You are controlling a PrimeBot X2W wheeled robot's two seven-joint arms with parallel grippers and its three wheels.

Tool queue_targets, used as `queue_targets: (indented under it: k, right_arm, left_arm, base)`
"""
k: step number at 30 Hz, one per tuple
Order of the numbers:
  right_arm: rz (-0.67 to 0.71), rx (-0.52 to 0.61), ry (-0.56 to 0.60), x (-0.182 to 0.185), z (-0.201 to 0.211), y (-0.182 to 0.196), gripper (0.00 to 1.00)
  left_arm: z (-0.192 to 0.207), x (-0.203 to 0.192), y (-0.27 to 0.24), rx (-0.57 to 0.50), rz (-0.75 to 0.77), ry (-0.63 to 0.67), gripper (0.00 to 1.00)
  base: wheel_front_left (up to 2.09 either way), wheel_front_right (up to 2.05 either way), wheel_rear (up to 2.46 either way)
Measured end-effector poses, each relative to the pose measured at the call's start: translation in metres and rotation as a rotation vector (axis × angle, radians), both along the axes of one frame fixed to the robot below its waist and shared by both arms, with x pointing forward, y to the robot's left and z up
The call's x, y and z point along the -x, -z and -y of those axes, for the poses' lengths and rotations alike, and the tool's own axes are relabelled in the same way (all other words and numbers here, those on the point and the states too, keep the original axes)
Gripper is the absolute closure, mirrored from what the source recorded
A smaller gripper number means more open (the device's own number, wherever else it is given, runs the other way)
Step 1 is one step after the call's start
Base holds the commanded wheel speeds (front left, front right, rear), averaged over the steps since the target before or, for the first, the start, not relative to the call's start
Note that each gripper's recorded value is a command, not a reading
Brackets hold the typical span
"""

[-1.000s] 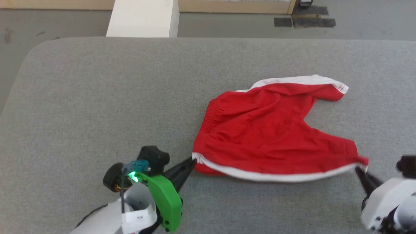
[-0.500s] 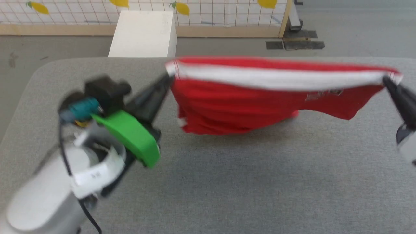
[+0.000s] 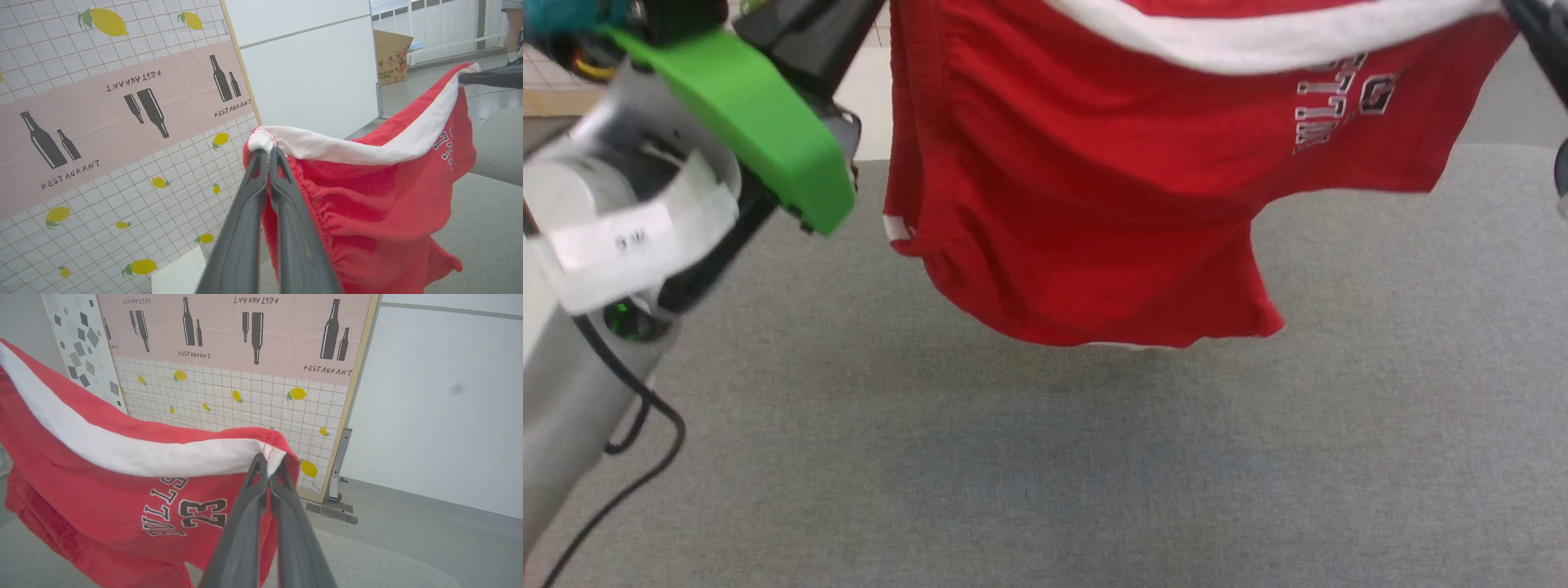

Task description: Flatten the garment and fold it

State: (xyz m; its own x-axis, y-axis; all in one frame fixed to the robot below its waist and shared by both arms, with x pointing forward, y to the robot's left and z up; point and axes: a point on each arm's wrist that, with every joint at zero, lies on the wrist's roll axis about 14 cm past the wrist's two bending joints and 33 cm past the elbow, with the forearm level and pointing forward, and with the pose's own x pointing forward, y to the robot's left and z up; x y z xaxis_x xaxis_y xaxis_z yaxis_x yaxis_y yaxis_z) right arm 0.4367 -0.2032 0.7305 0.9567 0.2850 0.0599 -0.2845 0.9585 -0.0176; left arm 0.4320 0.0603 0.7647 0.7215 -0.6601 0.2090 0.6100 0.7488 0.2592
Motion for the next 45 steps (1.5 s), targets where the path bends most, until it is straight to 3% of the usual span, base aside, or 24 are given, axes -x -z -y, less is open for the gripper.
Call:
queue_targets:
  k: [9,18,26,30,36,41,45]
  right_arm:
    - [-0.008,0.116,0.022,-0.050,0.007,-0.012,1.00]
    - [0.064,0.189,0.055,-0.144,0.011,-0.018,1.00]
    - [0.132,0.174,0.096,-0.216,0.014,-0.009,1.00]
    - [0.105,0.154,0.104,-0.243,0.014,0.021,1.00]
    - [-0.036,0.176,0.078,-0.264,0.006,0.103,1.00]
    - [-0.182,0.168,0.072,-0.258,0.008,0.179,1.00]
    - [-0.310,0.191,0.038,-0.231,0.003,0.236,1.00]
  left_arm:
    - [0.001,-0.051,0.000,-0.063,-0.061,0.008,1.00]
    - [-0.008,-0.156,0.001,-0.097,-0.060,-0.086,1.00]
    - [-0.002,-0.232,0.022,-0.040,-0.062,-0.125,1.00]
    - [0.000,-0.261,0.052,-0.002,-0.106,-0.136,1.00]
    - [0.009,-0.284,0.120,0.028,-0.223,-0.127,1.00]
    - [0.016,-0.270,0.204,0.015,-0.391,-0.115,1.00]
    - [0.017,-0.235,0.264,0.021,-0.525,-0.120,1.00]
  base:
    - [0.00,0.00,0.00]
    - [0.00,0.00,0.00]
    - [0.00,0.00,0.00]
    - [0.00,0.00,0.00]
    - [0.00,0.00,0.00]
    - [0.00,0.00,0.00]
    - [0.00,0.00,0.00]
